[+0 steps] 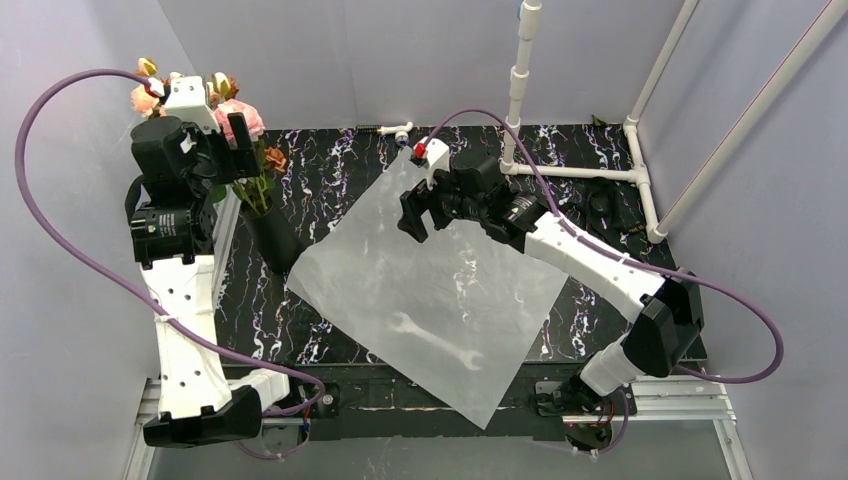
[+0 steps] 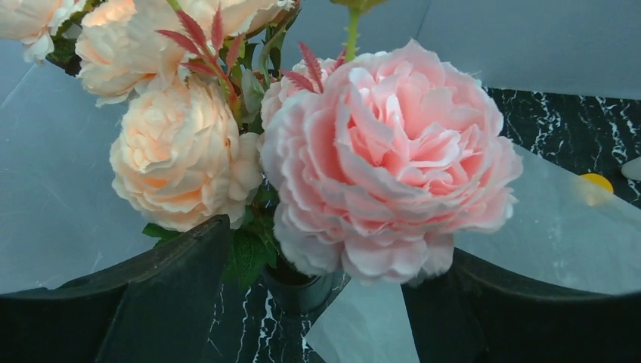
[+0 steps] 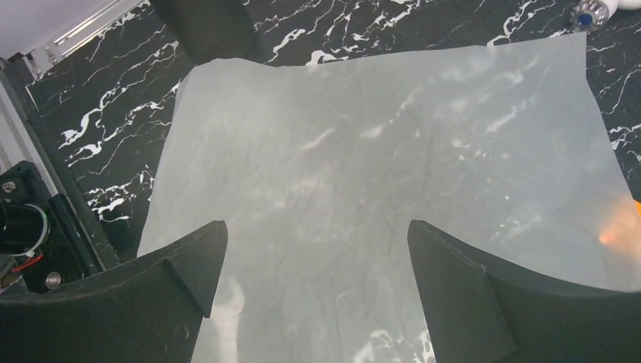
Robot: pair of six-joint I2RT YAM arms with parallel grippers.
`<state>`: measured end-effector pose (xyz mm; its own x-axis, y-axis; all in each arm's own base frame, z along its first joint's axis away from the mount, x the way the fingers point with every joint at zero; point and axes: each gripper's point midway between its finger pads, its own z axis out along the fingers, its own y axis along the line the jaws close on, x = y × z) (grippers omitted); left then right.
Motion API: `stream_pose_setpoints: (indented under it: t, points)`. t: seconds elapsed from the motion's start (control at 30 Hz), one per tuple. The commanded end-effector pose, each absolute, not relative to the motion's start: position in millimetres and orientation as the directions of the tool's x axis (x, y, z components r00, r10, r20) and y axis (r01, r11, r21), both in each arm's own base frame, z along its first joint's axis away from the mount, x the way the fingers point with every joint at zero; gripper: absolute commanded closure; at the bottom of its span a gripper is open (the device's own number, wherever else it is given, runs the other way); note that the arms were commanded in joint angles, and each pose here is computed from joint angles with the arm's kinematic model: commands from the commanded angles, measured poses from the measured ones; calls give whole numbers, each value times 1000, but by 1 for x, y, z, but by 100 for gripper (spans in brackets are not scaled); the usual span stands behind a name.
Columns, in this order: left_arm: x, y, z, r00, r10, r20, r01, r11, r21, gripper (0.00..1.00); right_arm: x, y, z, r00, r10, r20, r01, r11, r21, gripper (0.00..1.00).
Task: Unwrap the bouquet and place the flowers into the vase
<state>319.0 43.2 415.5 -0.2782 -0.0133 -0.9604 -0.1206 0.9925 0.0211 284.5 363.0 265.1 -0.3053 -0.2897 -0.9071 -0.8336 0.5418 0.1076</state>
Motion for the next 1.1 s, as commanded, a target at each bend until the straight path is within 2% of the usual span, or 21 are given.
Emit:
stream_pose_setpoints:
  t: [0.0, 0.07, 0.1, 0.43, 0.67, 1.07]
  points:
    - [298, 34, 442, -232, -28, -972, -90, 996, -7, 17, 293, 370, 278, -312, -253, -916, -837, 529, 139, 1]
    - [295, 31, 449, -222, -26, -975, -78, 997, -9, 4, 296, 368, 279, -317, -245, -916, -834, 533, 146, 2]
    - [293, 30, 453, -217, -25, -976, -76, 997, -9, 2, 298, 367, 280, -320, -240, -916, -832, 535, 151, 2]
    - [271, 14, 477, -194, -15, -981, 1, 1000, -15, 2, 316, 352, 293, -322, -190, -927, -802, 575, 161, 2]
    - [247, -32, 465, -226, 66, -972, 284, 959, 0, 2, 324, 336, 303, -323, -158, -933, -776, 609, 165, 1]
    - [225, -73, 416, -371, 179, -911, 573, 816, -73, 2, 321, 293, 301, -328, -124, -936, -709, 688, 157, 2]
